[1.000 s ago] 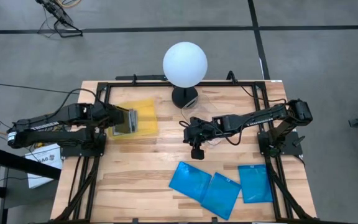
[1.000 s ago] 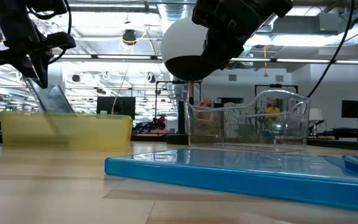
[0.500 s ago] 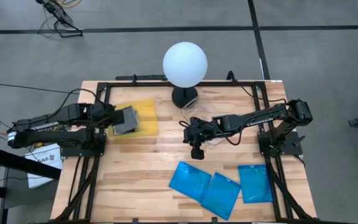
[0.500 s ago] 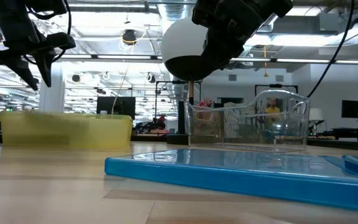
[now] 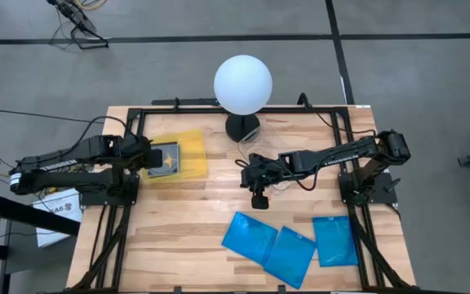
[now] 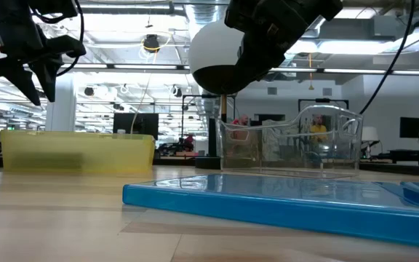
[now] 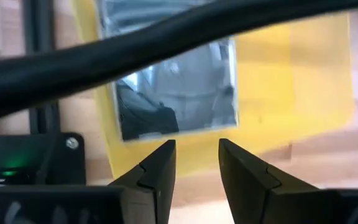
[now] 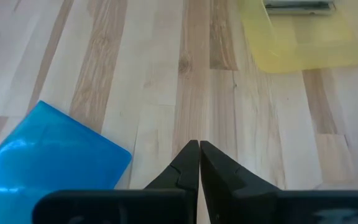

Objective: Pick & place jewel cases by type
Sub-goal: Put the left blue CD case into the transparent bin

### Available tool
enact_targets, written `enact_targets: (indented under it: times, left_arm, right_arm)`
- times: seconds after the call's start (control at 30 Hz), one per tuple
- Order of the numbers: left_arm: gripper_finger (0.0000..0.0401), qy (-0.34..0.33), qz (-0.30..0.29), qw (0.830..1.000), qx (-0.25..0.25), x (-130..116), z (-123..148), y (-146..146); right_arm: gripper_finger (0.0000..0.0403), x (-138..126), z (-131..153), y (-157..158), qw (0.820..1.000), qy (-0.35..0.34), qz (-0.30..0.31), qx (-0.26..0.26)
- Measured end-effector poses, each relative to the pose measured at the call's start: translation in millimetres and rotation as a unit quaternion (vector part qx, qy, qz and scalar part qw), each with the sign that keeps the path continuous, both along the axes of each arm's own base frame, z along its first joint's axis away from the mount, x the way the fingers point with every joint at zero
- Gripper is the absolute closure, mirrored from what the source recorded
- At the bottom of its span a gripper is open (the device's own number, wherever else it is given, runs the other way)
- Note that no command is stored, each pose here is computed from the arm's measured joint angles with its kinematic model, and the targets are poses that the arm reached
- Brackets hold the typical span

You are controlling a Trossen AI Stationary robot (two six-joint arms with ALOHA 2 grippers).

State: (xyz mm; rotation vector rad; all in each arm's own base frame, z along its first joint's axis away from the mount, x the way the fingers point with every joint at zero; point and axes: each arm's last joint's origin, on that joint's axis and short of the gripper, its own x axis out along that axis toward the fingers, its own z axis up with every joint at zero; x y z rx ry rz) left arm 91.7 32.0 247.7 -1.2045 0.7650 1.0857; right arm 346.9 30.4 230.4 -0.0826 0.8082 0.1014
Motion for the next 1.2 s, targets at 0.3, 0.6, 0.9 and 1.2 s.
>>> enact_targets:
  times: [0.3,0.6,0.9,1.2]
  left_arm:
    - [0.0294,-0.117,-0.129,0.981,0.09,26.1,15.4,2.5]
    - [0.0294,-0.177,-0.277,0.926,0.185,77.4,20.5,-11.1]
    - [0.0295,-0.224,-0.373,0.873,0.222,131.3,7.8,-41.0]
    - [0.0295,-0.236,-0.405,0.846,0.255,150.8,-2.7,-73.2]
  right_arm:
    - [0.0395,-4.1,-1.5,-0.2,1.0,0.022,0.012,-0.01]
    - [0.0395,-8.7,-1.2,4.2,0.999,0.04,0.021,0.022]
    - [0.0395,-15.5,-1.8,30.1,0.996,0.06,0.058,0.045]
    - [0.0395,-60.2,16.8,46.8,0.999,0.009,0.043,0.022]
